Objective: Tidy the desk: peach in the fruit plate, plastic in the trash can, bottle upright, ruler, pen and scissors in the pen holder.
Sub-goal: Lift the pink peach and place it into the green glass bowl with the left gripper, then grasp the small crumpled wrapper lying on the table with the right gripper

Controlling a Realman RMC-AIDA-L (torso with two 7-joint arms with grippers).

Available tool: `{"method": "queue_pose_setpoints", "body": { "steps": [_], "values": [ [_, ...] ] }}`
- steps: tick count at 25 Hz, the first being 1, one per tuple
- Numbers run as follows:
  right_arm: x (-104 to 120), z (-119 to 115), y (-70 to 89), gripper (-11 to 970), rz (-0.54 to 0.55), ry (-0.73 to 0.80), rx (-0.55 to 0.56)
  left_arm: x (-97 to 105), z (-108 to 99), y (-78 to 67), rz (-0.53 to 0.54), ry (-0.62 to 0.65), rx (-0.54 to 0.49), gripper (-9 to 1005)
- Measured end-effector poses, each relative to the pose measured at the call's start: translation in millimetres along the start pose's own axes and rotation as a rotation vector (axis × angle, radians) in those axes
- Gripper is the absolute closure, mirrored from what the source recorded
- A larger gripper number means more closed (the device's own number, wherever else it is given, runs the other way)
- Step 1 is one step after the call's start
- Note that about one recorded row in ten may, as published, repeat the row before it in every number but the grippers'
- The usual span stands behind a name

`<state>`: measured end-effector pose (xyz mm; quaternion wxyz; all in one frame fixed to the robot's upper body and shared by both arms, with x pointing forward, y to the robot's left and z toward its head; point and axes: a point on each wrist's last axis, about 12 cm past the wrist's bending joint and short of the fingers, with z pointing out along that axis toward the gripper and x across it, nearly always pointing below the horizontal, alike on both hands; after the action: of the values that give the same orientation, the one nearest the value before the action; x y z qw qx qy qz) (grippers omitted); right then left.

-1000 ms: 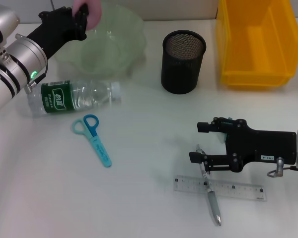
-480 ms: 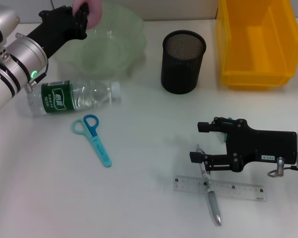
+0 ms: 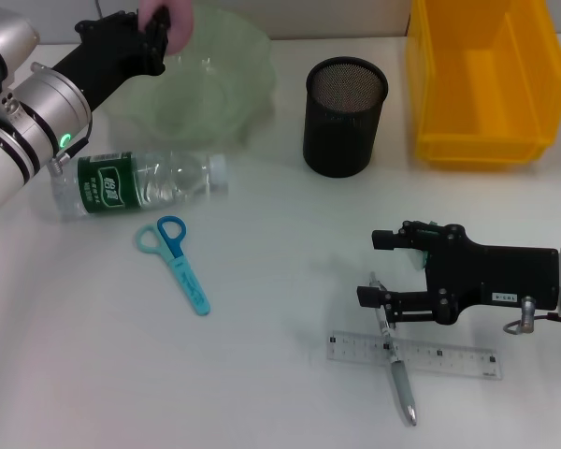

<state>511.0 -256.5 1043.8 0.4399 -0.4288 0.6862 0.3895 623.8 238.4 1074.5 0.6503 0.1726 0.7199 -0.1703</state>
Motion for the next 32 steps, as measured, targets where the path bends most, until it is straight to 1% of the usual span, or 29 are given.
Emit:
{"method": "queue_pose_setpoints", "body": {
  "steps": [5,10,14,22,26,32],
  "values": [
    [-0.8,0.3,-0.5,140,-0.002,-0.001,0.000,-0.1,-0.1,-0.2,0.000,-0.002,0.002,863],
    [-1.1,0.2,-0.7,141,-0.003,-0.002,0.001,-0.1,0.2,-0.1,0.000,0.000,0.001,653],
    [-1.2,0.2,-0.7,141,-0.003,-0.004,0.002,-0.6,0.8,-0.3,0.000,-0.001,0.001,419],
    [-1.2,0.2,-0.8,141,-0.003,-0.004,0.002,-1.0,0.8,-0.3,-0.006,-0.003,0.002,223],
    [-1.3,0.2,-0.8,141,-0.002,-0.005,0.003,-1.2,0.8,0.0,-0.008,-0.005,0.000,130],
    [-1.3,0.2,-0.8,140,-0.002,-0.005,0.003,-1.2,0.8,0.0,-0.009,-0.005,0.000,135]
  ]
}}
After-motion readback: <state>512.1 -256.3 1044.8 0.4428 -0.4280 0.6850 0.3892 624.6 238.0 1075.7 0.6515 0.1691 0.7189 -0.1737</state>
